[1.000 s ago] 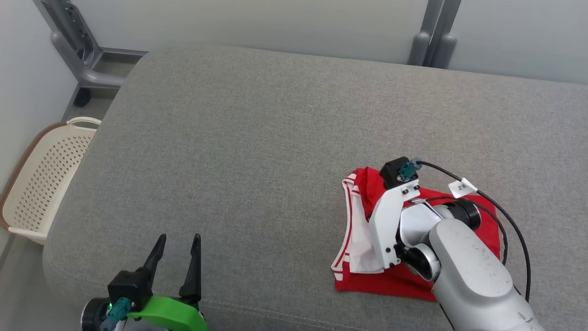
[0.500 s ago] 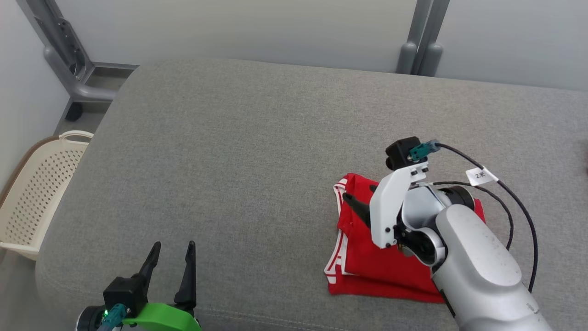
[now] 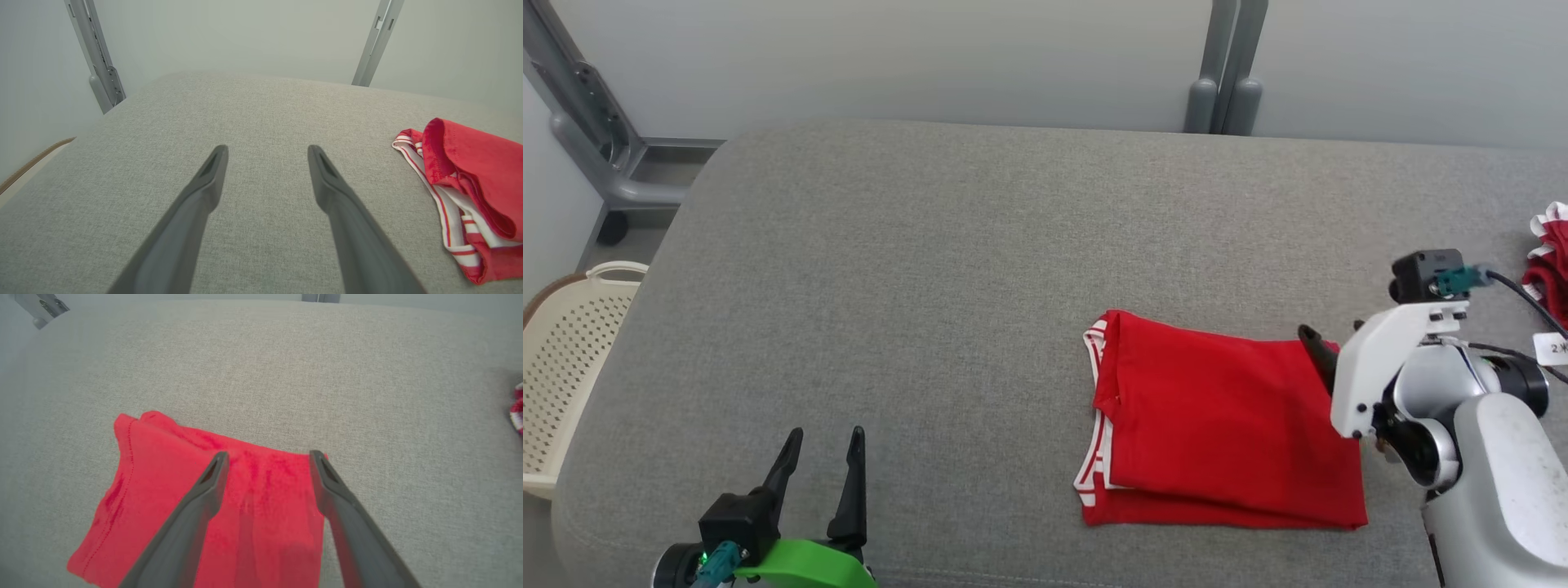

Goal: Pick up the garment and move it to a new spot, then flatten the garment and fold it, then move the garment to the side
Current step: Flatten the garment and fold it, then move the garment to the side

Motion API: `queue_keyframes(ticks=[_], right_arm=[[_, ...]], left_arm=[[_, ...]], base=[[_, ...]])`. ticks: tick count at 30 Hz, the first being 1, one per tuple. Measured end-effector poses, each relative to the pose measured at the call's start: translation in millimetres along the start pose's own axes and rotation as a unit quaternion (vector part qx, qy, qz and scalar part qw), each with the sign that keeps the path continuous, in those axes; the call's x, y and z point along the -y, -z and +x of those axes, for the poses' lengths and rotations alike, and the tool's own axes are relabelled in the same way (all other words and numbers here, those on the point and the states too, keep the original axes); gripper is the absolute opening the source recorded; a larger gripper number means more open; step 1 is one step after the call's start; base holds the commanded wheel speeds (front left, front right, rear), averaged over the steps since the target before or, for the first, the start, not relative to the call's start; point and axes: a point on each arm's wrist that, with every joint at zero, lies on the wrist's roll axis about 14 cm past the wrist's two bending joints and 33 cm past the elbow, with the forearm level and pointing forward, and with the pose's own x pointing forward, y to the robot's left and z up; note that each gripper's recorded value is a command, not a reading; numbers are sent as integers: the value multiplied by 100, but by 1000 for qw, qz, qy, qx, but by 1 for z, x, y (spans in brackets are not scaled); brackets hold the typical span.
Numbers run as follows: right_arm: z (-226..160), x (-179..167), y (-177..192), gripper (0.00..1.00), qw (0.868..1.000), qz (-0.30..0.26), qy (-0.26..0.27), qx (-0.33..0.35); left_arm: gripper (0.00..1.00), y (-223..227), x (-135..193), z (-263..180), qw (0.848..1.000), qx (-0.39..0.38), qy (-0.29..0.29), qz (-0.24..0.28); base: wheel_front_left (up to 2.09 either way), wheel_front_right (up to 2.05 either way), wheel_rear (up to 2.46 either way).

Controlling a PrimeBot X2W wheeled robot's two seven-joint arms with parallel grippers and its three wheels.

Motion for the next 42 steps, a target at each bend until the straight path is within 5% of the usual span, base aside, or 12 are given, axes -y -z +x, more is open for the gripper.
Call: queue_keyframes(ticks=[9,30,31,32,33,35,42], right_arm=[[-18,46,50,100,995,57,64,-54],[11,35,120,100,981,100,46,-162],[13,34,121,92,980,102,44,-165],[14,33,122,70,980,102,42,-167],[15,33,123,35,979,104,41,-169],[17,32,124,0,979,104,39,-172],[21,26,123,0,979,97,31,-174]], left_arm=[[100,3,7,12,1000,-6,12,3],[100,-5,-7,36,1000,2,-2,31],[100,-6,-8,36,999,3,-3,32],[100,-6,-9,36,999,4,-4,33],[100,-7,-10,36,999,4,-6,33],[100,-7,-12,36,999,5,-10,33],[100,-8,-16,34,999,6,-16,32]], base=[[0,0,0],[0,0,0],[0,0,0],[0,0,0],[0,0,0],[0,0,0],[0,0,0]])
